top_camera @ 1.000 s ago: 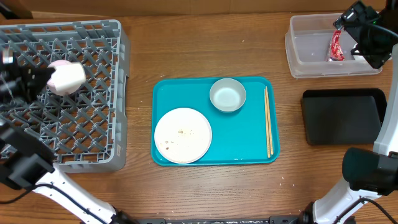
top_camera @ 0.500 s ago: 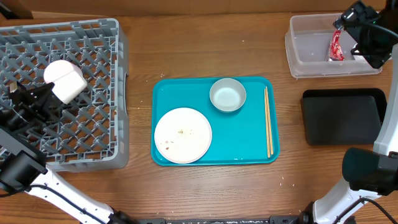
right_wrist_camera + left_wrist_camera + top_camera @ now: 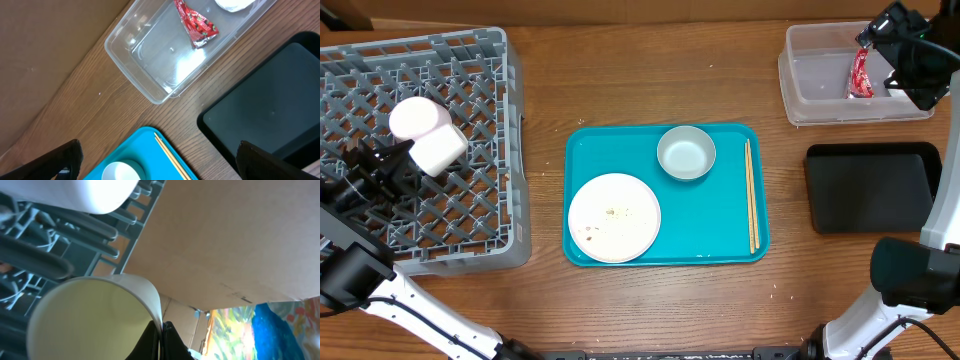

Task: Sort waste into correct bins and load items into the dishwasher
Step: 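Lower the white cup into the rack and open the left gripper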

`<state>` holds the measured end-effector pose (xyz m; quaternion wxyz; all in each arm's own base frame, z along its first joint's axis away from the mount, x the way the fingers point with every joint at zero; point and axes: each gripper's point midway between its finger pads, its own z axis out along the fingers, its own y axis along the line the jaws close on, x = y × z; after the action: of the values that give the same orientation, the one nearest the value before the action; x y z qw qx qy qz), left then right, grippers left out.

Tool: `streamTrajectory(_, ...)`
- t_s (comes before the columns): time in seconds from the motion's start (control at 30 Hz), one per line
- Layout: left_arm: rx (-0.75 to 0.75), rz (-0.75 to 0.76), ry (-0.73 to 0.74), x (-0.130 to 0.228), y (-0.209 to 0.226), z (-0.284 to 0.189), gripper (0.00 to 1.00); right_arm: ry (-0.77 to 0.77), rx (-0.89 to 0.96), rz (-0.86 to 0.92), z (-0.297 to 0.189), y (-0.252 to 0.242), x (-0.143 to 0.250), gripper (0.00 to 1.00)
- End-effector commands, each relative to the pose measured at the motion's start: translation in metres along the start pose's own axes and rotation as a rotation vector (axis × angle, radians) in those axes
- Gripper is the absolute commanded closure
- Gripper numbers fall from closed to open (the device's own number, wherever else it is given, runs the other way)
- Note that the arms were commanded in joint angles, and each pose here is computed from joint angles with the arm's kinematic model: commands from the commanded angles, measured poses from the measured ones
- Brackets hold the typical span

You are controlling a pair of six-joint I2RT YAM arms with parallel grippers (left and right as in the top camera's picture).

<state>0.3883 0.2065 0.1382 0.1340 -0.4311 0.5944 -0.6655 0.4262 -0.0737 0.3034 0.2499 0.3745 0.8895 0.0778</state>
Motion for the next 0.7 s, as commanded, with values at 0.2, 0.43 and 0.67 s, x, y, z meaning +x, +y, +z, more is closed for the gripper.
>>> streamTrajectory(0.2,-0.086,-0.045,0.017,0.001,0.026,-0.004,0.70,-0.010,-0.007,0.006,-0.003,0.001,-0.002,0.00)
streamTrajectory(0.43,-0.172,-0.010,0.027,0.002,0.027,-0.007,0.53,-0.010,-0.007,0.006,-0.003,0.001,-0.003,0.00)
streamTrajectory(0.67,-0.373,0.035,-0.023,0.001,0.004,-0.022,0.54,-0.010,-0.007,0.006,-0.003,0.001,-0.003,0.00)
